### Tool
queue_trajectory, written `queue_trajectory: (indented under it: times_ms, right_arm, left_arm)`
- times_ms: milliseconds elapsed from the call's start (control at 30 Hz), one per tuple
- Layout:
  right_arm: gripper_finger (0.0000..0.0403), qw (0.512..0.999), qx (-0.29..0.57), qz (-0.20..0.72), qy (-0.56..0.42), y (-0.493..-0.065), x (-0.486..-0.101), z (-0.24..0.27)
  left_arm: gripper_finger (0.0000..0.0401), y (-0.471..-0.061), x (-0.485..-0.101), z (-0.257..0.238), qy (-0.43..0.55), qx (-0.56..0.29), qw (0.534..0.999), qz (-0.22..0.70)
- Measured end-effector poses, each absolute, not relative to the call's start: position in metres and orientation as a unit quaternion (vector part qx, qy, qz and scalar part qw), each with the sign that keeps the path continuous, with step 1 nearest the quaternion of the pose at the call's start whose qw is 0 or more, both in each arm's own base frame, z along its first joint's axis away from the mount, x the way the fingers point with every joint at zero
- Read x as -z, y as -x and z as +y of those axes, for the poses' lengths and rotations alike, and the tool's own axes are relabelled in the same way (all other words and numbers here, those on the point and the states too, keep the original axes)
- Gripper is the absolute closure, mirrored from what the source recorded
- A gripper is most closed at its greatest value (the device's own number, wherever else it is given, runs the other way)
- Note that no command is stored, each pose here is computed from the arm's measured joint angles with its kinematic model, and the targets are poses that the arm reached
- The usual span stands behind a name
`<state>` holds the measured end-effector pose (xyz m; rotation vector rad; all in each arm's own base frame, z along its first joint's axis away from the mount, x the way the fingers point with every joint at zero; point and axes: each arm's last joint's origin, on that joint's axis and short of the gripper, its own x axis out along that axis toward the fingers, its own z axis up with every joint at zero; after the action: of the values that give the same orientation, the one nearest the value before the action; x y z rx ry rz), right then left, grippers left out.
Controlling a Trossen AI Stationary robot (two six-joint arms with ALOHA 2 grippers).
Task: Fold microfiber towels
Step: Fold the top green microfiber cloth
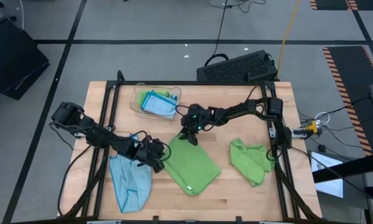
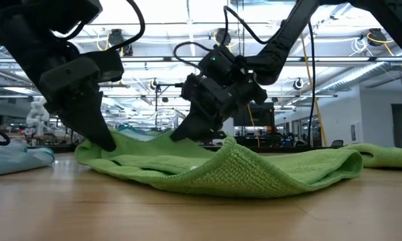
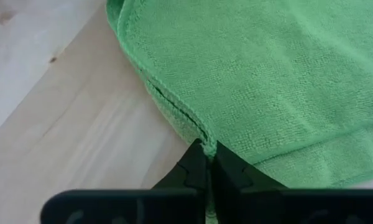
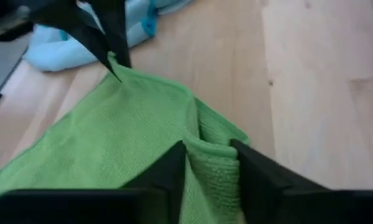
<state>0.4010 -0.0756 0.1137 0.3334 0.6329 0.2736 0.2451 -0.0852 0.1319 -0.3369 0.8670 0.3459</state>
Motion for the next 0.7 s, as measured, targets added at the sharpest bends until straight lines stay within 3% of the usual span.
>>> queue_trajectory:
  times_ms: [133,333,500,700]
  right_arm:
    - [0.0390,0.933,-0.152,0.297,-0.138,-0.402,-0.118,-0.073]
    - [0.0399,0.924,-0.156,0.329,-0.119,-0.387,-0.152,-0.062]
    - [0.0400,0.908,-0.110,0.397,-0.084,-0.354,-0.172,-0.038]
    - [0.0401,0.929,-0.030,0.362,-0.074,-0.310,-0.187,-0.021]
  left_arm:
    - [0.0397,-0.245,-0.133,-0.084,0.145,-0.168,0.883,0.414]
    - [0.0396,-0.242,-0.151,-0.079,0.082,-0.149,0.904,0.392]
    - [0.0394,-0.242,-0.178,-0.066,-0.005,-0.149,0.931,0.334]
    - [0.0397,-0.260,-0.193,-0.042,-0.051,-0.115,0.953,0.274]
